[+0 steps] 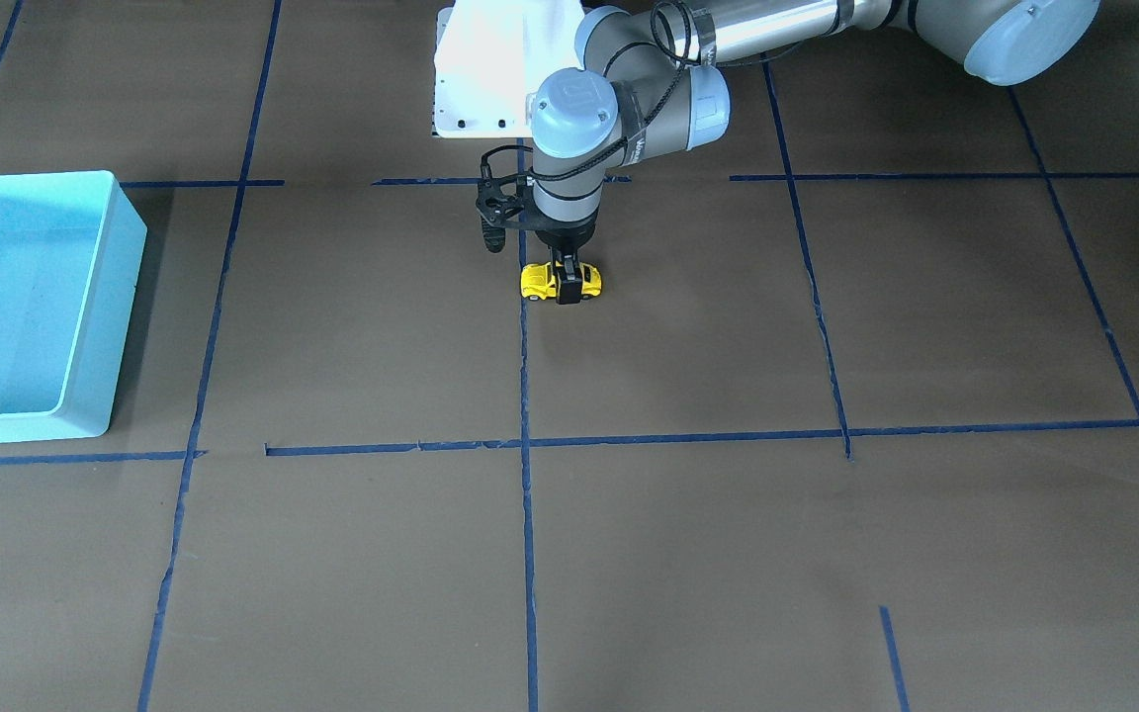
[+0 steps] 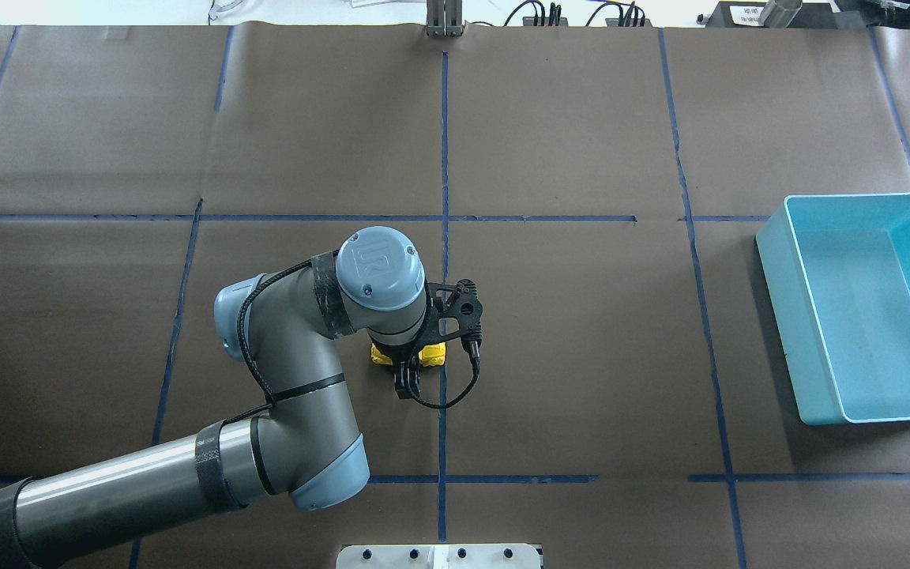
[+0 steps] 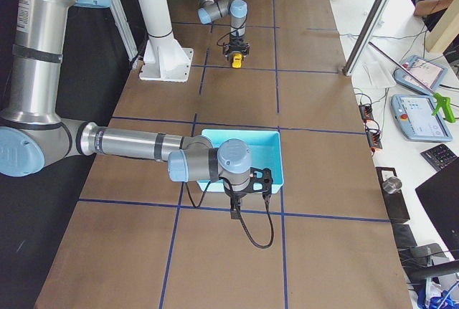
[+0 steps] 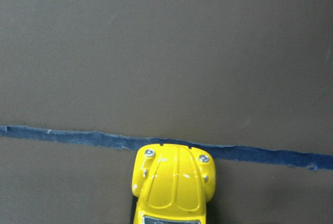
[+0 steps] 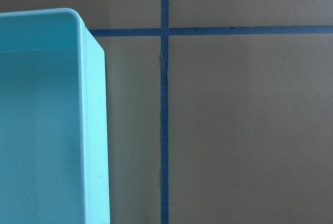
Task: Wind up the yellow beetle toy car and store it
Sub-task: 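Hold the car pressed down on the table with the left gripper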
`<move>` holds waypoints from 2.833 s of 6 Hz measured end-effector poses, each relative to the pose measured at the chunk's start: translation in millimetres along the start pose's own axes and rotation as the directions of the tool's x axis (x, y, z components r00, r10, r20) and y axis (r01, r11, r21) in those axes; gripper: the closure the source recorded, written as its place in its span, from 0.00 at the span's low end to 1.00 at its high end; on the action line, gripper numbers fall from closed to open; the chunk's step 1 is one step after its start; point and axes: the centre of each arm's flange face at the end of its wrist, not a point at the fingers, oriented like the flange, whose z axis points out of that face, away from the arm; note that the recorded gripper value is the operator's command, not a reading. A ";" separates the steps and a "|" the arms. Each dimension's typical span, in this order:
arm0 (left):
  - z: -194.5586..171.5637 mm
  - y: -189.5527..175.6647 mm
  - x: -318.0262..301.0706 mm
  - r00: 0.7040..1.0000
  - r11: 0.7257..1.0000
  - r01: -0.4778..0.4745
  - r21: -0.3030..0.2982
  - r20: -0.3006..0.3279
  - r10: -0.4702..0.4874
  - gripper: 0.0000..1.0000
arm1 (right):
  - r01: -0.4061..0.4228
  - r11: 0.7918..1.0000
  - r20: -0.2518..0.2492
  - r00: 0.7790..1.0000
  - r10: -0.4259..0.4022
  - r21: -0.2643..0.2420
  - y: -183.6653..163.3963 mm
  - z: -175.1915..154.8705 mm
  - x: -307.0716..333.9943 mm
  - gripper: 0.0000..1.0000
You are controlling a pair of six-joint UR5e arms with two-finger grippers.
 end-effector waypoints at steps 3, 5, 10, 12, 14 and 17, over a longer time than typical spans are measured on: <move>-5.5 -4.9 1.0 1.000 1.000 -0.003 0.005 0.002 0.003 0.50 | 0.001 1.000 0.000 1.000 -0.001 0.001 -0.2 -0.5 -0.4 0.00; -7.4 -5.3 0.7 1.000 1.000 -0.003 0.005 0.003 0.003 0.66 | 0.000 1.000 0.000 1.000 0.000 0.001 -0.1 -0.3 -0.1 0.00; -37.7 0.7 -21.0 0.999 0.999 -0.001 0.042 0.043 -0.001 0.92 | -0.002 1.000 0.001 1.000 0.002 -0.001 0.7 0.3 0.5 0.00; -37.8 1.9 -23.8 0.998 0.998 -0.033 0.047 0.050 0.030 0.93 | -0.002 1.000 0.000 1.000 0.002 -0.002 1.4 0.6 1.0 0.00; -36.9 -0.2 -25.8 0.996 0.994 -0.076 0.073 0.062 0.071 0.94 | -0.003 1.000 -0.001 1.000 0.003 -0.002 1.5 0.6 1.2 0.00; -23.9 -0.1 -32.0 0.993 0.986 -0.100 0.135 0.084 0.089 0.95 | -0.003 1.000 -0.002 1.000 0.003 -0.003 1.6 0.9 1.1 0.00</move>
